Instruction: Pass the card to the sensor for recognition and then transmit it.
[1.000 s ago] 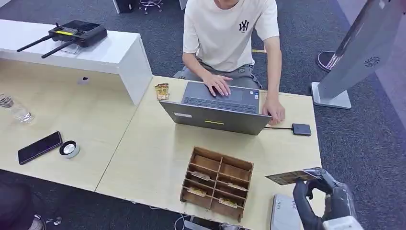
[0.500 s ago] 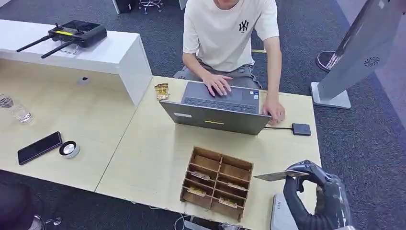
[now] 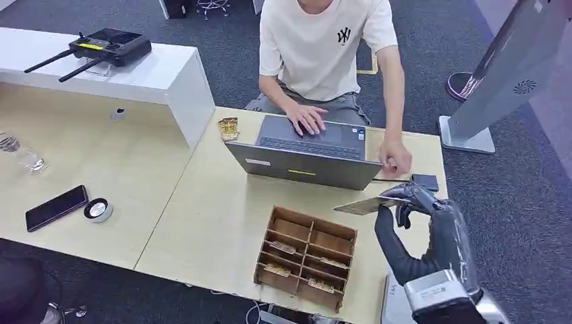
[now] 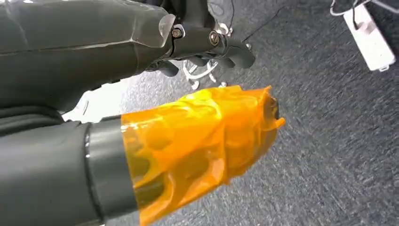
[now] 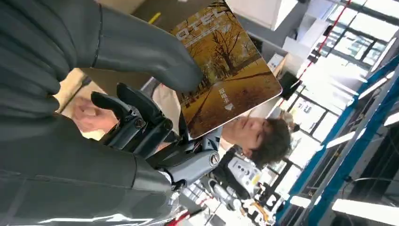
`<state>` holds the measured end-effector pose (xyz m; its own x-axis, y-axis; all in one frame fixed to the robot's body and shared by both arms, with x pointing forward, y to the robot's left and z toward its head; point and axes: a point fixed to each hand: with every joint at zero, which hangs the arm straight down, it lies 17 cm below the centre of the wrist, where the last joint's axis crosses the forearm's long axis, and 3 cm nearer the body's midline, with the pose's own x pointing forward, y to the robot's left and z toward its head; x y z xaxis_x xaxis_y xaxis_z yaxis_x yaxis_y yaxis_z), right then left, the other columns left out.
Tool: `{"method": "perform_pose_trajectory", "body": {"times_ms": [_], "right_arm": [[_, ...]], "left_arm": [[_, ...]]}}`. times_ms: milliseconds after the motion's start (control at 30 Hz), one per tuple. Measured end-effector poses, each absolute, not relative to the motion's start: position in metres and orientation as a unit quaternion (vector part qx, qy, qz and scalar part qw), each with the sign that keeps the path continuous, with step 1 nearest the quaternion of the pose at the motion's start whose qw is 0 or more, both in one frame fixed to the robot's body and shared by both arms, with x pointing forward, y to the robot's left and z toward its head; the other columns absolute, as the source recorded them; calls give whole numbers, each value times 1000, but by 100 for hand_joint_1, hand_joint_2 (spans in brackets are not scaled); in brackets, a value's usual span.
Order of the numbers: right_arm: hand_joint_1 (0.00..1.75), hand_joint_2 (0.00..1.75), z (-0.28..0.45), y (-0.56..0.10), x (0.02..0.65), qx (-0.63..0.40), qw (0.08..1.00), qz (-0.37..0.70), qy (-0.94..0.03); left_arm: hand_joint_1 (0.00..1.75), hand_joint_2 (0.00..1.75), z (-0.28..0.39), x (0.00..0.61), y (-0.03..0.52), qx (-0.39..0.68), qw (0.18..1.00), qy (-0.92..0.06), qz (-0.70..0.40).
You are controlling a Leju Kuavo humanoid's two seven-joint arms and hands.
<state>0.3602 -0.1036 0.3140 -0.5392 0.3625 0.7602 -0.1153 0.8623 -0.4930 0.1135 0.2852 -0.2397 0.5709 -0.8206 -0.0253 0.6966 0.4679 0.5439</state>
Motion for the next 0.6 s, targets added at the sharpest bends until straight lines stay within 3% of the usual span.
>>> {"method": "perform_pose_trajectory", "body": {"times_ms": [600], "right_arm": [[175, 175, 328, -97, 436, -225, 467, 298, -801]], "left_arm": [[0, 0, -235, 131, 279, 261, 821, -119, -493]]}}
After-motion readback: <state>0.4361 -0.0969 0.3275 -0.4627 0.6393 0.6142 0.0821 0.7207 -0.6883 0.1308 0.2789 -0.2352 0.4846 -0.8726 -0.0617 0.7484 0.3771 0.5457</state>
